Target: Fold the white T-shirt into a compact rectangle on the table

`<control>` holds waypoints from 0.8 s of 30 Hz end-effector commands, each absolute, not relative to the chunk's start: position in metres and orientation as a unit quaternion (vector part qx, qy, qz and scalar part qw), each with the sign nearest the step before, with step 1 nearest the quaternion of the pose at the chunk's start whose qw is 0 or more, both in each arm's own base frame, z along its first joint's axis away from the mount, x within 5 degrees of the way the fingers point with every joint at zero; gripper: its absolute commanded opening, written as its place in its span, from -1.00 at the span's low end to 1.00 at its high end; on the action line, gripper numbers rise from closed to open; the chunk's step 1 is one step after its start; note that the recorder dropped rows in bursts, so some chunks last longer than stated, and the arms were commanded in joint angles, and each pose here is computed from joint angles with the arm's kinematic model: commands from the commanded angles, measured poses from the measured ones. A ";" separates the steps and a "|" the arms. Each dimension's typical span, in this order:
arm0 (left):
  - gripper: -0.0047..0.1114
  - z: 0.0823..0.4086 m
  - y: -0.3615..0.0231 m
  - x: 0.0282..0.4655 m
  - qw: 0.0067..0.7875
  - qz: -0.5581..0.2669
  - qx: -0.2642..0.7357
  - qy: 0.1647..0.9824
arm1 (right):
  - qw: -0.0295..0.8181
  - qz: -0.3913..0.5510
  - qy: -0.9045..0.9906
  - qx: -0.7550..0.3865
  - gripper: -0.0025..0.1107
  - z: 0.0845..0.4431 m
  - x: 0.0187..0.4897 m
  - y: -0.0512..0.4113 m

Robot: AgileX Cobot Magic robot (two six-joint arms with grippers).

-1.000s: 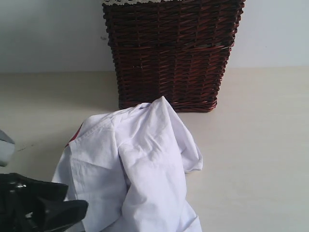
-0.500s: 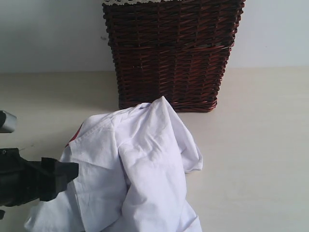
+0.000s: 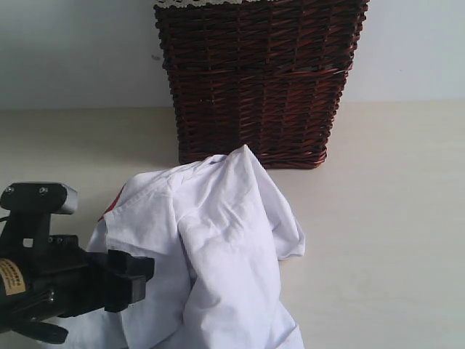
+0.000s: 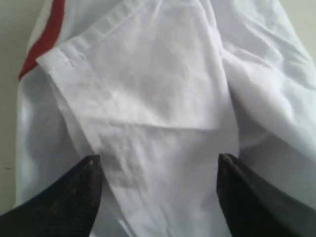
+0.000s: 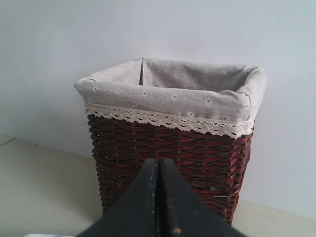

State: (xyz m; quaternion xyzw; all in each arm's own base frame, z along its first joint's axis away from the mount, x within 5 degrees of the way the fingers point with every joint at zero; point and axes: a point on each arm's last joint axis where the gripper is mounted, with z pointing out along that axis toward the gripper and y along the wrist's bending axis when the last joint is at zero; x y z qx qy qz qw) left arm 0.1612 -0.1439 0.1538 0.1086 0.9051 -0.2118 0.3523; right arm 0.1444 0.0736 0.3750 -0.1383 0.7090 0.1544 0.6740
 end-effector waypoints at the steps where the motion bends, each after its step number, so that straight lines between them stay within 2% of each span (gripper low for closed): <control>1: 0.19 0.148 -0.147 0.174 0.355 -0.204 0.097 0.907 | 0.676 0.154 0.708 -0.138 -0.96 0.376 0.144 0.073; 13: 0.16 0.146 -0.139 0.180 0.346 -0.192 0.086 0.914 | 0.676 0.154 0.708 -0.138 -0.96 0.376 0.144 0.073; 16: -0.10 0.148 -0.148 0.174 0.347 -0.214 0.106 0.907 | 0.676 0.153 0.708 -0.139 -0.96 0.377 0.144 0.073; 21: -0.92 0.150 -0.159 0.167 0.357 -0.230 0.153 0.892 | 0.675 0.150 0.710 -0.137 -0.96 0.376 0.144 0.073; 24: -0.92 0.148 -0.158 0.166 0.352 -0.216 0.177 0.893 | 0.673 0.145 0.713 -0.133 -0.96 0.375 0.145 0.072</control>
